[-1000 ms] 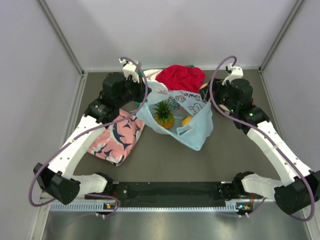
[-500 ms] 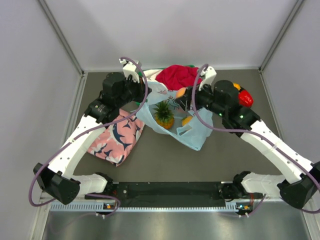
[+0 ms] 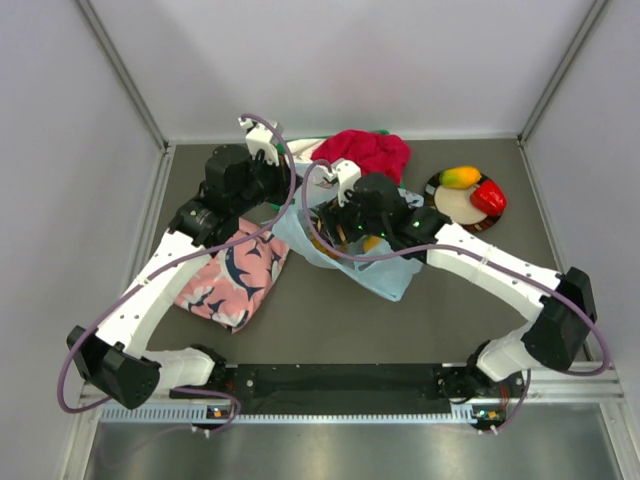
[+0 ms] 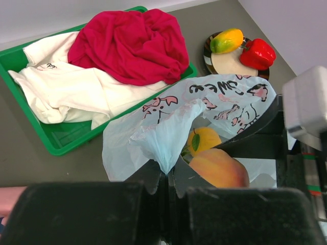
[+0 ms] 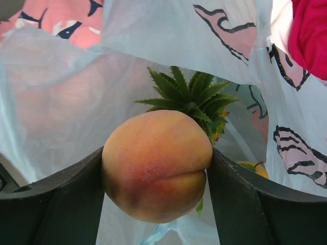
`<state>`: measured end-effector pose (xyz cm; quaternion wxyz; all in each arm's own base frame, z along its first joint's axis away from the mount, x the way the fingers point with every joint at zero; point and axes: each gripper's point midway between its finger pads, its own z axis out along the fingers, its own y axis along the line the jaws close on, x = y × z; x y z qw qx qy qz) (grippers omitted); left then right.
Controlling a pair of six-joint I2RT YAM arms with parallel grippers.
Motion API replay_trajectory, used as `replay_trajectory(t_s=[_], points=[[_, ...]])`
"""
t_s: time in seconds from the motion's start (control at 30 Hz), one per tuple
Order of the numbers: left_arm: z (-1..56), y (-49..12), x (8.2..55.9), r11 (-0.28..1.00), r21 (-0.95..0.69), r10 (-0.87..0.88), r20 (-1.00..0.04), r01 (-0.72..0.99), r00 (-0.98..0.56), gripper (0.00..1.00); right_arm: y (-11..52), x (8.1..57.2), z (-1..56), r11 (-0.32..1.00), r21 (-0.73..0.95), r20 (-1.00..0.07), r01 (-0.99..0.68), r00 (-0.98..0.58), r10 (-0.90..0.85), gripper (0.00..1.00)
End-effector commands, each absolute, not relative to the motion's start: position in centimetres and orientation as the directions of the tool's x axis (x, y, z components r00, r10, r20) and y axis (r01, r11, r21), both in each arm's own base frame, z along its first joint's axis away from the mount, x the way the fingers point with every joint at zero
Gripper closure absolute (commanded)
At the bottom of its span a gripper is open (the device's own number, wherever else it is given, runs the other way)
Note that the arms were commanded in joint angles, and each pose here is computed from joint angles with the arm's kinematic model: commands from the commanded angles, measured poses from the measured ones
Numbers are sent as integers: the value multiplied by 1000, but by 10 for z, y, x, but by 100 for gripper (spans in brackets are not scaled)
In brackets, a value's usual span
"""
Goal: Place the fruits into the plastic bag
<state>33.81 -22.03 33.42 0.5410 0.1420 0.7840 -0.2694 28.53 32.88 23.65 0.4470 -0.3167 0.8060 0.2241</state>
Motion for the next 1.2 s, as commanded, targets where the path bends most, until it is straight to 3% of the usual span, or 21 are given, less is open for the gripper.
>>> replay_trajectory(t_s=[0.0,0.47,0.73,1.17], points=[[348,-224,339,800,-272,-91,-936,536,-339,100,332,297,243,730,48,-878,-681,-378,-294,77],[346,-224,341,801,-272,-89,-935,533,-342,100,319,300,168,804,-7,-771,-594,-509,-383,81],[349,-224,340,799,-272,-92,-937,536,-338,100,265,310,129,885,-217,-660,-412,-606,-444,83],[352,-223,338,800,-269,-95,-940,536,-329,100,205,315,103,934,-293,-599,-204,-723,-346,83]])
